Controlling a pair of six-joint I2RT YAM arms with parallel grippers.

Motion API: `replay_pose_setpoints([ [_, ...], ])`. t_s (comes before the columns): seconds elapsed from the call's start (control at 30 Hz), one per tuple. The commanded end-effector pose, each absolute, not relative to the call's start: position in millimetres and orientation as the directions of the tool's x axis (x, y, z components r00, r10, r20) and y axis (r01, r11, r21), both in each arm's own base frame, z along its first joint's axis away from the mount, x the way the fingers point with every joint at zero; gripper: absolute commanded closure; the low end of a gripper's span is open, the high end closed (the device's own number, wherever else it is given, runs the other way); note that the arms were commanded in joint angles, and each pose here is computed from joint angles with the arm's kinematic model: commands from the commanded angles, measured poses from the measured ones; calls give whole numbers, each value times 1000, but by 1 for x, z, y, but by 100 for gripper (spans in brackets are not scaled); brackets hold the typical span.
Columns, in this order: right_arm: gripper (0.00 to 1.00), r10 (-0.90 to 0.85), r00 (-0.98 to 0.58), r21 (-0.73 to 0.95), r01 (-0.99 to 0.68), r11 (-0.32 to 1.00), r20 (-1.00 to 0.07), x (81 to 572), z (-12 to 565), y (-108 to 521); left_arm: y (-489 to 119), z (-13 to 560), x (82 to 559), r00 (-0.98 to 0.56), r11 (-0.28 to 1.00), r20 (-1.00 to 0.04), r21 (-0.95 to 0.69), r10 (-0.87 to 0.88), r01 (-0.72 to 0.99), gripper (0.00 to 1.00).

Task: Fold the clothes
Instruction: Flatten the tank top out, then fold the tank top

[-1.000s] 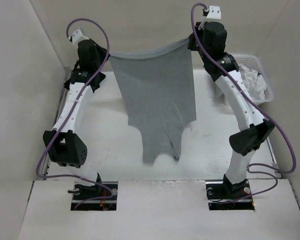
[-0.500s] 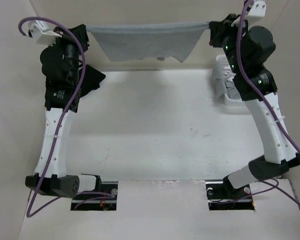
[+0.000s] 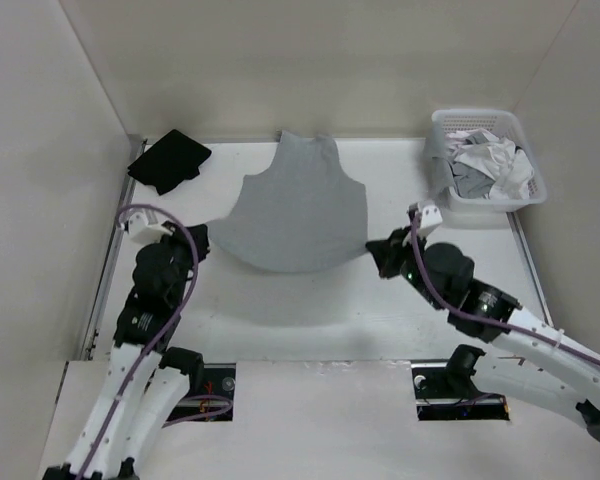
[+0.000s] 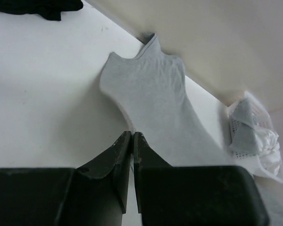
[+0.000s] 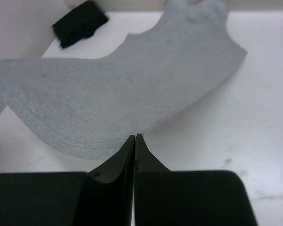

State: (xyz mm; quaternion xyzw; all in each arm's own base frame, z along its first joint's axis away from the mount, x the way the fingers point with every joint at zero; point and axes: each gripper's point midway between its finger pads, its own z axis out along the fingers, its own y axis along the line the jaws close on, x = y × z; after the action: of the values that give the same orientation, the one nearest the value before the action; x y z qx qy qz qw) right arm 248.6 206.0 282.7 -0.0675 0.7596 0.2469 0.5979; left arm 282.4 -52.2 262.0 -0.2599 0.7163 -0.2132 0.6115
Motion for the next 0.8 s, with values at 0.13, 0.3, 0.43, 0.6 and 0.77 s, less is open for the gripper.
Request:
replay_pose_setpoints([
  [0.13, 100, 169, -592, 465, -391, 794, -788, 145, 167, 232, -54, 195, 212, -274, 745, -695, -642, -665, -180, 96],
  [0.3, 100, 119, -708, 521, -385, 762, -696, 91, 132, 245, -55, 177, 186, -286, 674, -613, -703, -737, -228, 96],
  [0.43, 100, 106, -700, 507, -396, 766, -707, 93, 138, 253, -45, 187, 196, -220, 676, -639, -693, -737, -250, 97],
  [0.6, 100, 177, -585, 449, -360, 818, -792, 174, 171, 251, -53, 222, 254, -114, 692, -685, -695, -720, -197, 97],
  [0.77, 100, 300, -423, 444, -296, 846, -855, 302, 224, 233, -45, 249, 359, 27, 683, -706, -692, -707, -234, 97],
])
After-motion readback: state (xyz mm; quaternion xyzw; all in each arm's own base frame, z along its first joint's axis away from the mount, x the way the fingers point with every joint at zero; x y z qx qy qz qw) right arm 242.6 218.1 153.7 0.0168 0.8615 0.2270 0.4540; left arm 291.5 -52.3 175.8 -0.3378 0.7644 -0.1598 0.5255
